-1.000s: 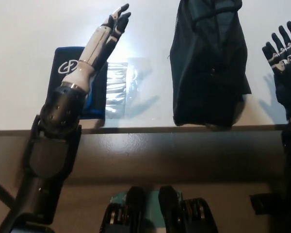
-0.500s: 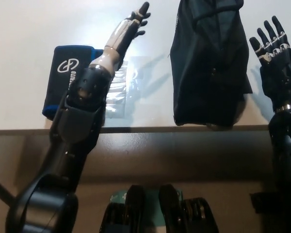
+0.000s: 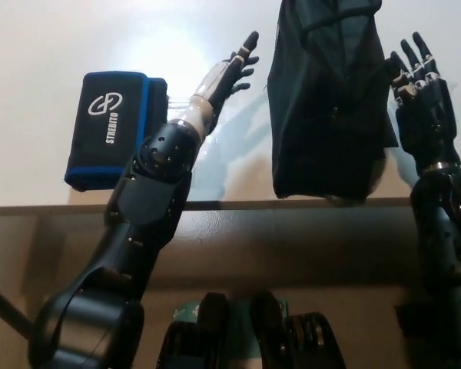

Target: Use both hands to pick up the lunch bag on the right hand side and smoothly move it near the note book on the left hand side

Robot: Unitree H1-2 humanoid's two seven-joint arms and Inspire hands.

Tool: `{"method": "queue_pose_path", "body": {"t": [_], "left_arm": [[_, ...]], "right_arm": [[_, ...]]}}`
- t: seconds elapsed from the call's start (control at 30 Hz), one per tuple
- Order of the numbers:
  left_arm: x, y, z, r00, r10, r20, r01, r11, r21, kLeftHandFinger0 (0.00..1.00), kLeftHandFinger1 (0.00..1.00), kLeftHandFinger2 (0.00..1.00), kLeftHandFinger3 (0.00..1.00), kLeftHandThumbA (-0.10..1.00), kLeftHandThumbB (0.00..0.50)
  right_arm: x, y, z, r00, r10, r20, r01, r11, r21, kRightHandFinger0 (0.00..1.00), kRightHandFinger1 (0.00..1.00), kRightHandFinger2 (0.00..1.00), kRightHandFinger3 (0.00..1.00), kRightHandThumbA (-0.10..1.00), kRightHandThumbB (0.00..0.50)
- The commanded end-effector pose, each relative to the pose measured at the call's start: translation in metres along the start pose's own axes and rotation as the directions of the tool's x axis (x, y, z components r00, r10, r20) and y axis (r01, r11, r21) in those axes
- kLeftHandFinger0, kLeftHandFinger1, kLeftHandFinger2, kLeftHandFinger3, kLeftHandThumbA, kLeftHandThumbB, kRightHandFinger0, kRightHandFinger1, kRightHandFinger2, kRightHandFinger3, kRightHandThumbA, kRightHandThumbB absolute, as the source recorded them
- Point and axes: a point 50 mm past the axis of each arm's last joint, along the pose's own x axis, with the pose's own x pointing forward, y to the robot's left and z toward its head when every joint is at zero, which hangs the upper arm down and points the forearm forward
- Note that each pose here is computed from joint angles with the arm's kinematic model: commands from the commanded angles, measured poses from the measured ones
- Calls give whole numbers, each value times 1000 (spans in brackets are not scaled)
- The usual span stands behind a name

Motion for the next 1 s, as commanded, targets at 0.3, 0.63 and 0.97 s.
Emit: {"method": "queue_pose_path", "body": {"t": [0.3,0.63,0.97], "left_arm": [[12,-6,40,990,-9,140,9,1000,6,1000,1000,1000,1000,1000,287],[11,7,42,988,13,151,-12,1000,-8,1000,1000,1000,1000,1000,304],[-6,42,35,978,80,191,-75,997,-32,1000,1000,1000,1000,1000,294]], "right_arm": [[46,66,-12,994,108,-2,-107,988,112,1000,1000,1000,1000,1000,220],[53,97,-28,990,137,-32,-132,983,131,1000,1000,1000,1000,1000,225],[56,131,-38,982,181,-56,-170,972,163,1000,1000,1000,1000,1000,236]]}}
